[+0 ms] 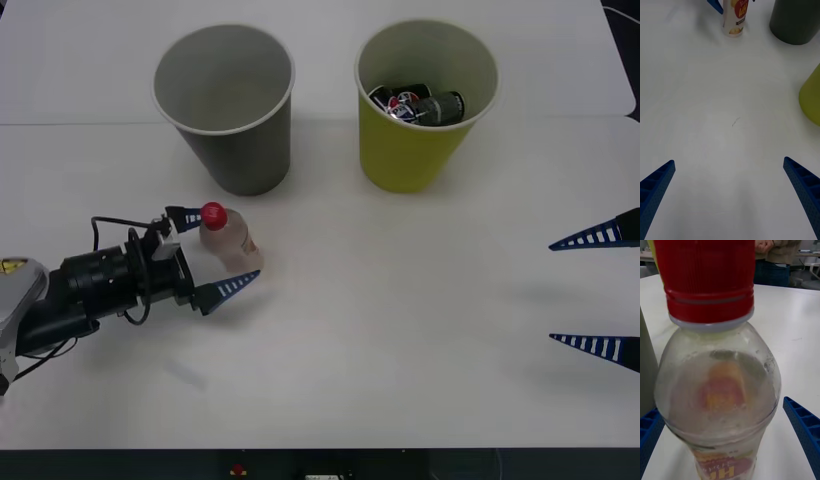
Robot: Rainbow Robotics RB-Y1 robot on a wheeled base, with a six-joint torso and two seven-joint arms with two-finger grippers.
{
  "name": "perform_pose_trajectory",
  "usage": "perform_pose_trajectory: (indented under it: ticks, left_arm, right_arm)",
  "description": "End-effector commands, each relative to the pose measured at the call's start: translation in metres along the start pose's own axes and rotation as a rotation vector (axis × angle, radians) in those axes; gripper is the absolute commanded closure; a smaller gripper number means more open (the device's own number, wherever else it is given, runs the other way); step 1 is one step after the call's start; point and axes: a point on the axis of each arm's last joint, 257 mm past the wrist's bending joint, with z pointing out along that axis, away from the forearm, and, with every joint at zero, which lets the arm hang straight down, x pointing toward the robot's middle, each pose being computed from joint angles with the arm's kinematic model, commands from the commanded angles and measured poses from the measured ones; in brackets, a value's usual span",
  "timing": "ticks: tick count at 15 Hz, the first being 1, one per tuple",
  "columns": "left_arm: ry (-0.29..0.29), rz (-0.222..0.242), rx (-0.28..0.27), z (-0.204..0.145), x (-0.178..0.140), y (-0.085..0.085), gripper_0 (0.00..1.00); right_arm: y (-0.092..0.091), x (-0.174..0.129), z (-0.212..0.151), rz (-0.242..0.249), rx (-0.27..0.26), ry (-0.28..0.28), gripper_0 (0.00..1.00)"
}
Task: Put the can into the green bin and the plastic bottle into the gray bin
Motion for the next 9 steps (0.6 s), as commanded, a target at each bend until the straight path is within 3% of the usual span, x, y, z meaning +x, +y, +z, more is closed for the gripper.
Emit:
perform_pose_trajectory:
  ticks: [1,2,3,4,9]
  left_arm:
    - [0.000,-0.003,-0.004,0.0057,0.0001,-0.0015,0.00]
    - [-0.001,0.001,-0.005,0.0065,-0.0006,-0.0010,0.16]
    - [-0.001,-0.001,-0.003,0.0069,-0.0005,-0.0016,0.68]
    - [0.000,0.000,-0.004,0.0063,-0.0002,-0.0013,1.00]
    - [0.000,-0.003,-0.004,0.0072,-0.0007,-0.0009,1.00]
  right_arm:
    - [0.0000,0.0000,0.0000,0.000,0.000,0.000,0.00]
    - [0.0000,0.0000,0.0000,0.000,0.000,0.000,0.00]
    - [0.0000,0.0000,0.0000,0.000,0.000,0.000,0.00]
    - [0.0000,0.0000,0.0000,0.000,0.000,0.000,0.00]
    - [0.0000,0.0000,0.0000,0.000,0.000,0.000,0.00]
